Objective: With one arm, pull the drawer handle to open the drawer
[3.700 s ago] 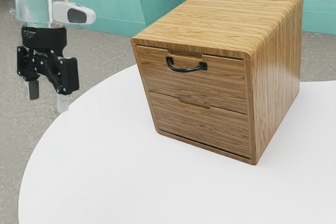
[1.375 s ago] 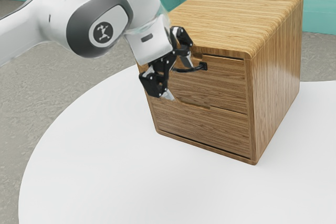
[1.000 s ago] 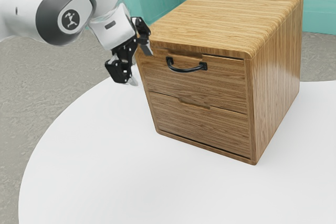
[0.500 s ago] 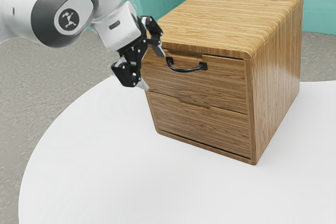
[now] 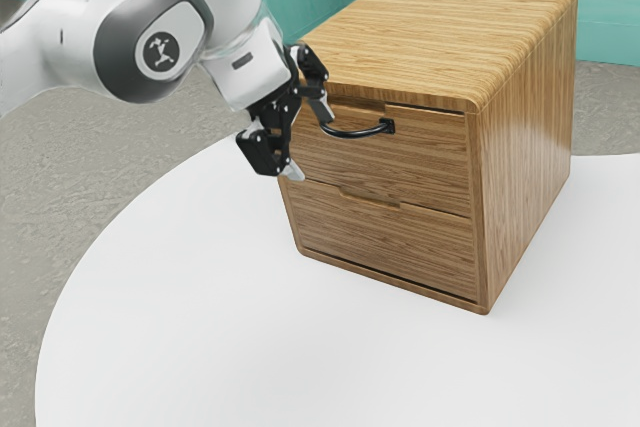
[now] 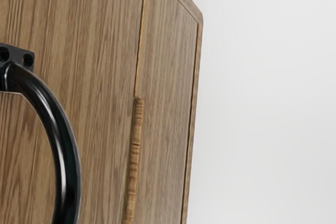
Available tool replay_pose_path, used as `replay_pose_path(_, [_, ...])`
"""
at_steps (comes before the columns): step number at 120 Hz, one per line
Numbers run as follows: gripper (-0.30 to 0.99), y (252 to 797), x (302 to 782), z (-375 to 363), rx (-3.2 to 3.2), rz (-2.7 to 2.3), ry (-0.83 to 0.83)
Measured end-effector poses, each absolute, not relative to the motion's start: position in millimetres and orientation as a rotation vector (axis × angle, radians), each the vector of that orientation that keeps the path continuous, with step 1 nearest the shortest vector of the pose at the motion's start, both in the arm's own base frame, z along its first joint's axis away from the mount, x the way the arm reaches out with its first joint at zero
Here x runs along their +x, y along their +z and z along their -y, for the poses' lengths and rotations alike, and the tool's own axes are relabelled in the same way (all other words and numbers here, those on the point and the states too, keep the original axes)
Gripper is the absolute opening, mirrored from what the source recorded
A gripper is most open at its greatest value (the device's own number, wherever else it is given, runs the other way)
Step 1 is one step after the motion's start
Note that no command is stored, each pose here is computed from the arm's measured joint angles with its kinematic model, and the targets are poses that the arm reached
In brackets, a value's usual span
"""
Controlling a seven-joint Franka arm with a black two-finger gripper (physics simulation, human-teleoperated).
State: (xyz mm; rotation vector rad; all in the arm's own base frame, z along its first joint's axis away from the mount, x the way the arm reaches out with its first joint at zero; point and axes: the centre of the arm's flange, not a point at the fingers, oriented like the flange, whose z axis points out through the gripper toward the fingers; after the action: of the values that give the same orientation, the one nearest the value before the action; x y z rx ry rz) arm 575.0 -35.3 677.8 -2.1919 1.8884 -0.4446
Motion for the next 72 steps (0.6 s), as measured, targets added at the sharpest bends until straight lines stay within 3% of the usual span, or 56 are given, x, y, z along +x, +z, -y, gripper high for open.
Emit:
replay_pose_path(30, [0.70,654,584,38,-2.214,-1.906,-0.430])
replay_pose_path(72, [0.68,650,543,49,-2.191,-1.907,-0.423])
